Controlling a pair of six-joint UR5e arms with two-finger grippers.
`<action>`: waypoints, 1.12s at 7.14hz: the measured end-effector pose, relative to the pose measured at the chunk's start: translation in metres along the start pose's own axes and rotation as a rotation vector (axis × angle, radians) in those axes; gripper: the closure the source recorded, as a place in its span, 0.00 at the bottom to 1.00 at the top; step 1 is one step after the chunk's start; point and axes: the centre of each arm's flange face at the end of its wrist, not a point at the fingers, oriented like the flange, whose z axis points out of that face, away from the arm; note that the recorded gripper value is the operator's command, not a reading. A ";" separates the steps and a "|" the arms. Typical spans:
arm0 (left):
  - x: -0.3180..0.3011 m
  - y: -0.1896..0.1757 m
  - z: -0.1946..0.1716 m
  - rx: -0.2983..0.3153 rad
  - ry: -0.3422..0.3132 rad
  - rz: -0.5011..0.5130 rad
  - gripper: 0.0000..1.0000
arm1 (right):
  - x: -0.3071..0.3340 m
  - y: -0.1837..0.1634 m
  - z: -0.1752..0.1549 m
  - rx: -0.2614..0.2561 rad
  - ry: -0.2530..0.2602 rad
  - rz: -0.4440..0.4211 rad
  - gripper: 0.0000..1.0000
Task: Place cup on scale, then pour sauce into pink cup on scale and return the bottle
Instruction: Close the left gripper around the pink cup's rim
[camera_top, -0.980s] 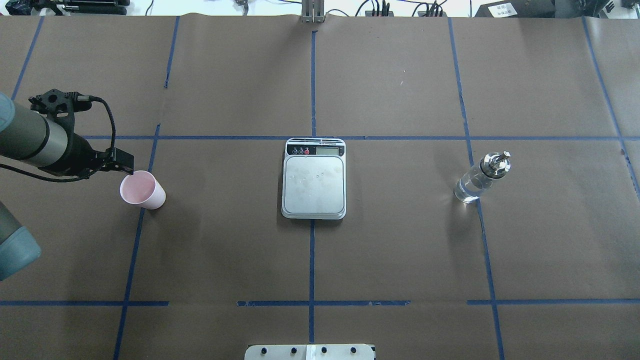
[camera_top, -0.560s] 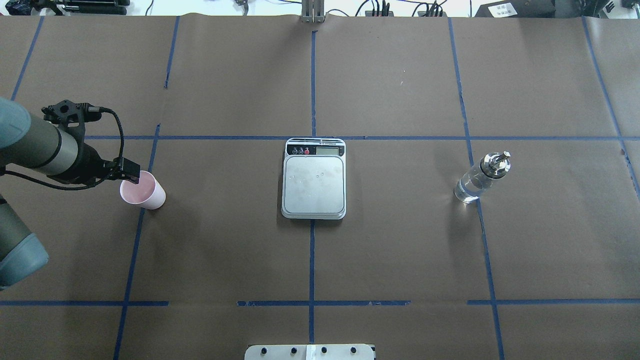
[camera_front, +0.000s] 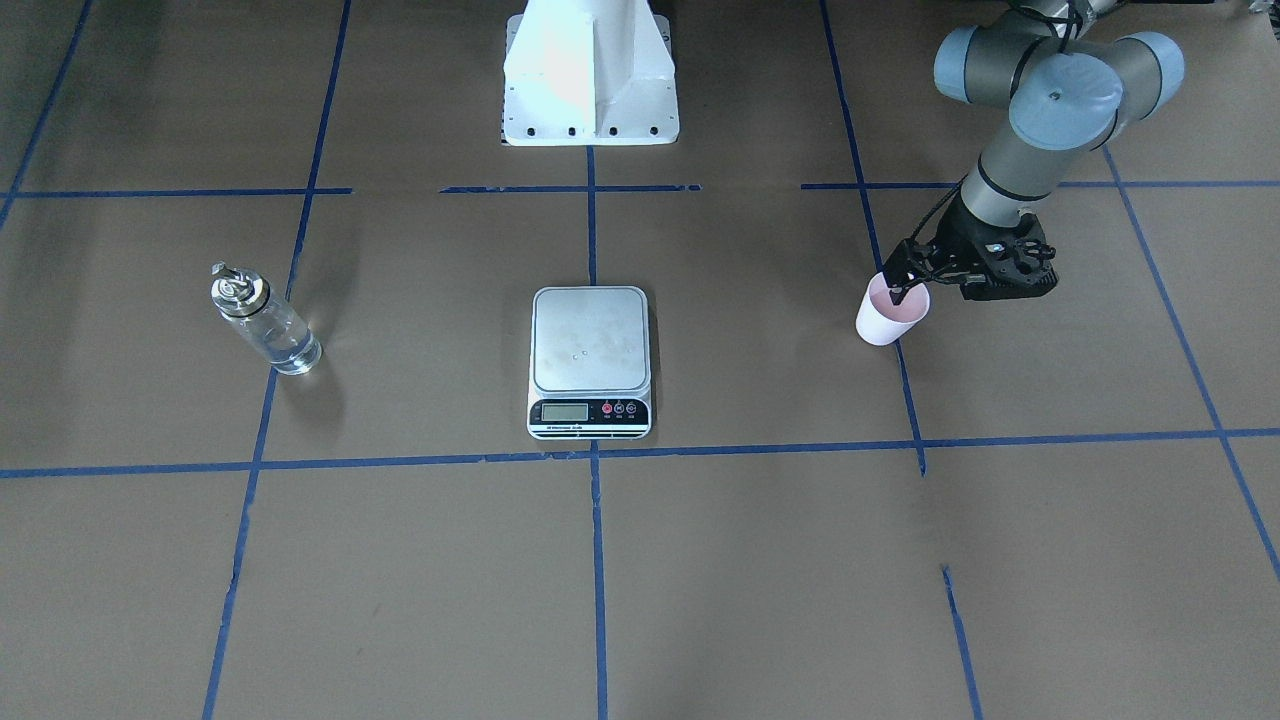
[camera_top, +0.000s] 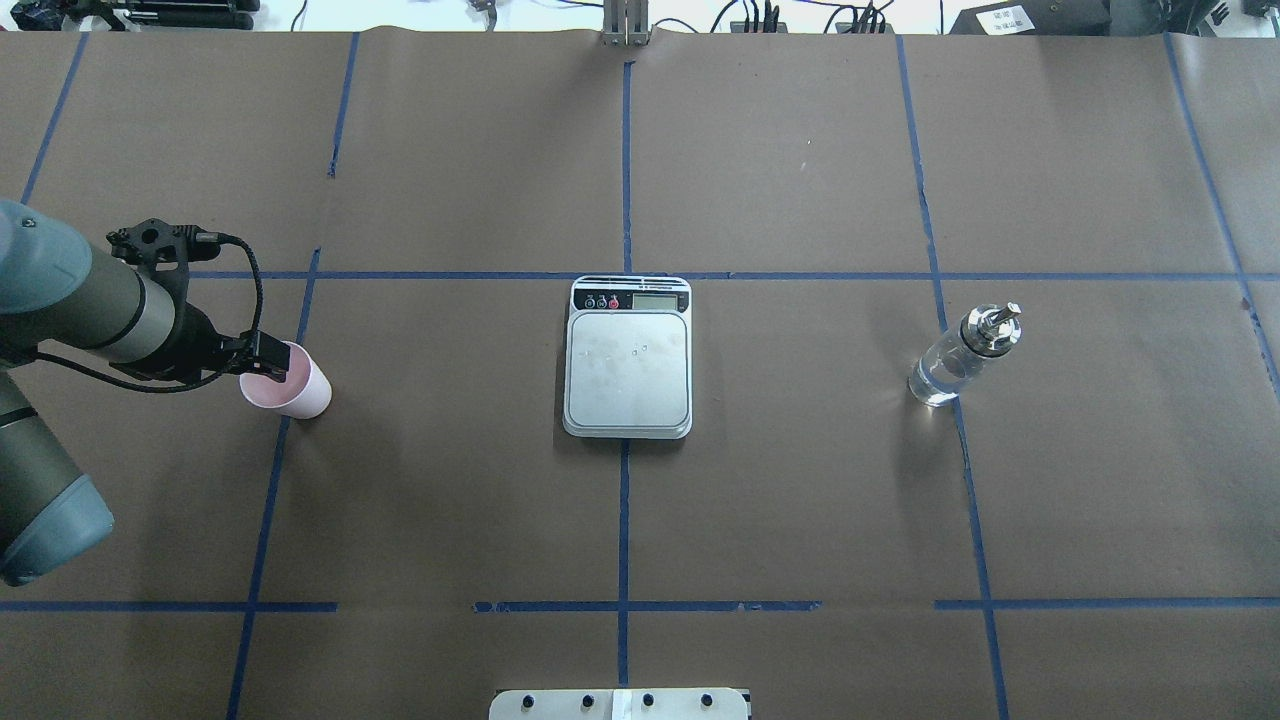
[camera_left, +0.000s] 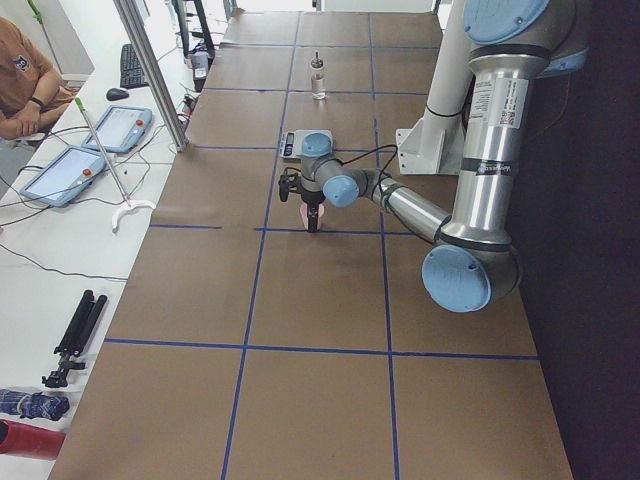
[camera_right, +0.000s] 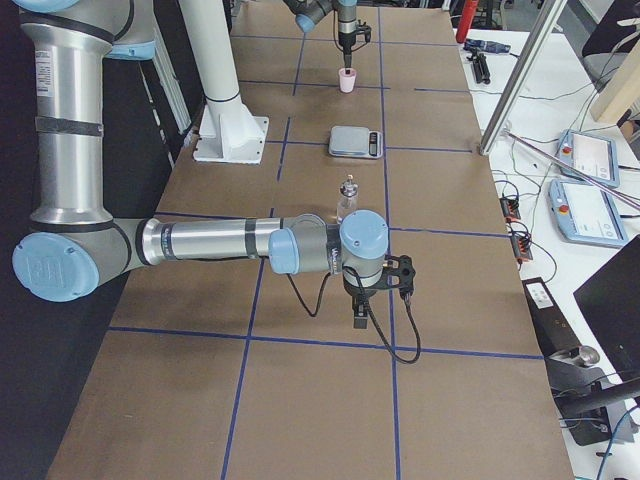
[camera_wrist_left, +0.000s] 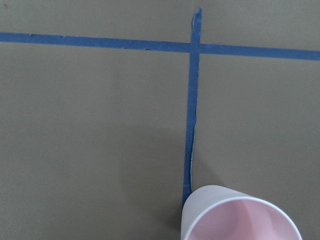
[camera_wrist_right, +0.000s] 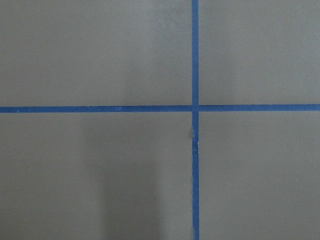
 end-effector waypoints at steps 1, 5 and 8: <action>-0.001 0.000 0.003 -0.003 -0.004 -0.001 0.00 | -0.001 -0.001 -0.001 0.002 0.000 -0.002 0.00; -0.003 0.000 0.006 -0.007 -0.009 -0.001 0.16 | -0.003 -0.004 -0.003 0.007 -0.003 -0.007 0.00; -0.003 0.000 0.006 -0.007 -0.010 -0.002 0.43 | -0.007 -0.008 -0.006 0.014 -0.005 -0.013 0.00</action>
